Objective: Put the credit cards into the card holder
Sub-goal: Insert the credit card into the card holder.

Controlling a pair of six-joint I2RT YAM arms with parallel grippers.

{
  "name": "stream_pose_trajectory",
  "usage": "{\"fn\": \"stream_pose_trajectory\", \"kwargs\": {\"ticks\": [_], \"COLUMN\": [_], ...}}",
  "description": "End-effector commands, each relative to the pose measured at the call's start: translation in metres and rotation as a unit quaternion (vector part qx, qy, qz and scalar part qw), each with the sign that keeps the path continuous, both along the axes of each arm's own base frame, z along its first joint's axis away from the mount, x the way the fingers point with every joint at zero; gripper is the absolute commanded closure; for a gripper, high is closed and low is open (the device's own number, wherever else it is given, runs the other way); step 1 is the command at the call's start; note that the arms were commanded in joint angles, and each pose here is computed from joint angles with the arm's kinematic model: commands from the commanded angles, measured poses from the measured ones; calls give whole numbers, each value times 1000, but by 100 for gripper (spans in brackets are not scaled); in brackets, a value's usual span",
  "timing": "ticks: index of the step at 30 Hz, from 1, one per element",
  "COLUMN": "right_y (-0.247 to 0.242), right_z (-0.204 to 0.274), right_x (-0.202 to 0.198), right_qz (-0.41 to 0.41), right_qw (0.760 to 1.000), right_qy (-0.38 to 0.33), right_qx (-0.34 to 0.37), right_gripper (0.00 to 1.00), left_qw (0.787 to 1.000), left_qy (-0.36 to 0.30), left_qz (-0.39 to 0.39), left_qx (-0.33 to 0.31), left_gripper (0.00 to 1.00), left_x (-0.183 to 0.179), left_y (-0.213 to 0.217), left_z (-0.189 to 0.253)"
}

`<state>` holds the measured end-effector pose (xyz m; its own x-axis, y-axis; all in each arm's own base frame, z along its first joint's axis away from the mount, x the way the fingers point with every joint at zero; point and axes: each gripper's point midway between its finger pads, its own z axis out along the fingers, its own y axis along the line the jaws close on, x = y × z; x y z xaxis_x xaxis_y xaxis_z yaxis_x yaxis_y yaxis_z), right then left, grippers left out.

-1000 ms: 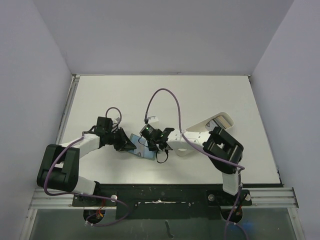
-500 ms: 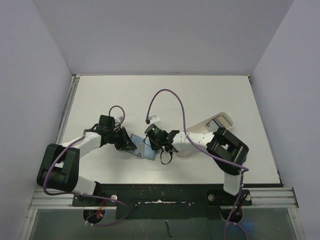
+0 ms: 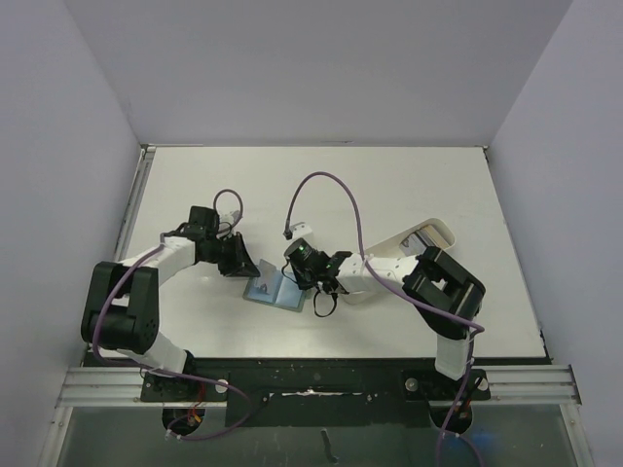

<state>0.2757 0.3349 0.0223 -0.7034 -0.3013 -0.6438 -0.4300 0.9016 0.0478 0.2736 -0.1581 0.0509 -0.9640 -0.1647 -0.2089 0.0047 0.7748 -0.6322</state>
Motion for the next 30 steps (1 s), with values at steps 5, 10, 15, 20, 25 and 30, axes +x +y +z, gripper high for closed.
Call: {"fn": "stream_pose_trajectory", "kwargs": {"ticks": [5, 10, 15, 20, 25, 30], "right_y": [-16, -15, -14, -11, -9, -10], "right_z": [-1, 0, 1, 3, 3, 0], "right_x": [7, 7, 6, 6, 8, 9], "right_qz": [-13, -12, -12, -14, -12, -11], "right_qw": [1000, 1000, 1000, 1000, 1000, 999], "right_qy": [-9, -8, -7, -6, -6, -2], "right_qx": [-27, -26, -26, -20, -22, -34], "right_gripper": [88, 88, 88, 88, 88, 88], "left_qw": [996, 995, 989, 990, 991, 994], "left_qy": [-47, -66, -100, -84, -49, -31], "left_qz": [-50, -50, -40, -48, -62, -63], "left_qx": [-52, -63, -105, -105, -105, -84], "left_gripper": [100, 100, 100, 100, 100, 100], "left_x": [0, 3, 6, 2, -4, -6], "left_y": [-14, -16, -27, -28, -31, -27], "left_z": [18, 31, 61, 51, 30, 15]}}
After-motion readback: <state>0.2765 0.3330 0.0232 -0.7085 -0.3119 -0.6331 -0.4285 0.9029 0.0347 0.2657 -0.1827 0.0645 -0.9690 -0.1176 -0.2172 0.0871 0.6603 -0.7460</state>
